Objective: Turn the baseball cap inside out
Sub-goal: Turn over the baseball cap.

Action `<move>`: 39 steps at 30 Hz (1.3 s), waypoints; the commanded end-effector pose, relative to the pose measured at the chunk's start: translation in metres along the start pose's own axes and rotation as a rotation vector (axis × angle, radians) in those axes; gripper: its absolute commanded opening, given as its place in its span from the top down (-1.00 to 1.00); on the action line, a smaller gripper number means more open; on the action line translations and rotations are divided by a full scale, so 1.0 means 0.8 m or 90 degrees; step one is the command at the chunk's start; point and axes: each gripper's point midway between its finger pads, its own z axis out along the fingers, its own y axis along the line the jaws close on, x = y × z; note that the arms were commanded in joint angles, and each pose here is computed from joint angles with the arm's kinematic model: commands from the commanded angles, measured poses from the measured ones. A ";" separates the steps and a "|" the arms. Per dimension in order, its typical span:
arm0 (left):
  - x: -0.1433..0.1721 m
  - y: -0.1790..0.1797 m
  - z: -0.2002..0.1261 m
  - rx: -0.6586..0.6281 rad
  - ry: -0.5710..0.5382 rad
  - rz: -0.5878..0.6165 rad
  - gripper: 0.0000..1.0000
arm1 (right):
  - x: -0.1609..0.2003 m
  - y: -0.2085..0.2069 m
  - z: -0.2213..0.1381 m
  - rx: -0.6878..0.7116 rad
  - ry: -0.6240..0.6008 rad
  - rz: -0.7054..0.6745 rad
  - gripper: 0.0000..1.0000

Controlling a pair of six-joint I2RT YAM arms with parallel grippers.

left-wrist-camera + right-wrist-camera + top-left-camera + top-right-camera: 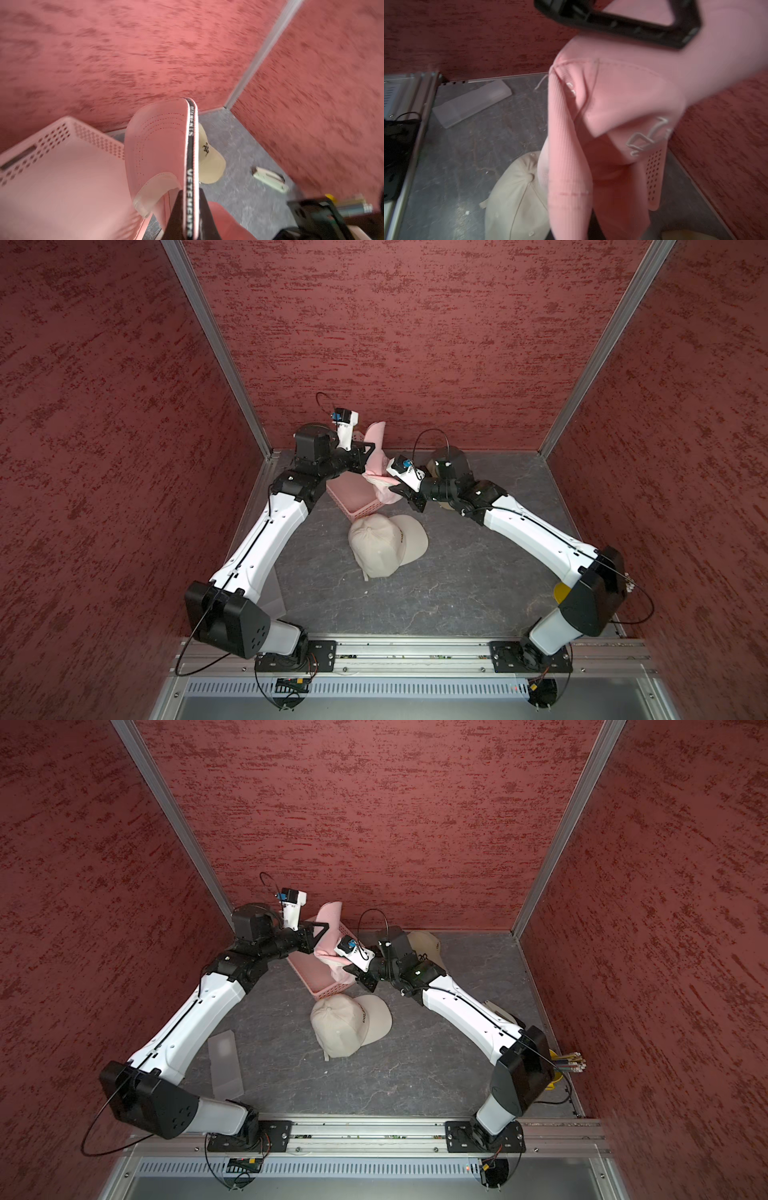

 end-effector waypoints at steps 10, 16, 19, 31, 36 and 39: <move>-0.019 0.118 -0.045 -0.271 -0.252 -0.484 1.00 | -0.015 -0.069 -0.029 0.634 -0.108 0.003 0.76; -0.037 0.120 -0.029 -0.233 -0.295 -0.594 1.00 | -0.017 -0.001 0.029 0.597 -0.091 -0.040 0.60; -0.048 0.106 -0.015 -0.189 -0.298 -0.628 1.00 | -0.013 0.026 0.056 0.562 -0.085 -0.034 0.42; -0.098 0.040 0.006 0.037 -0.218 -0.504 1.00 | 0.011 0.046 0.040 0.227 -0.028 0.170 -0.50; -0.095 0.029 0.019 0.187 -0.112 -0.423 1.00 | 0.032 0.035 -0.048 0.062 -0.014 0.301 -0.59; -0.091 0.024 0.016 0.206 -0.094 -0.358 1.00 | 0.054 0.032 -0.081 0.032 0.015 0.343 -0.63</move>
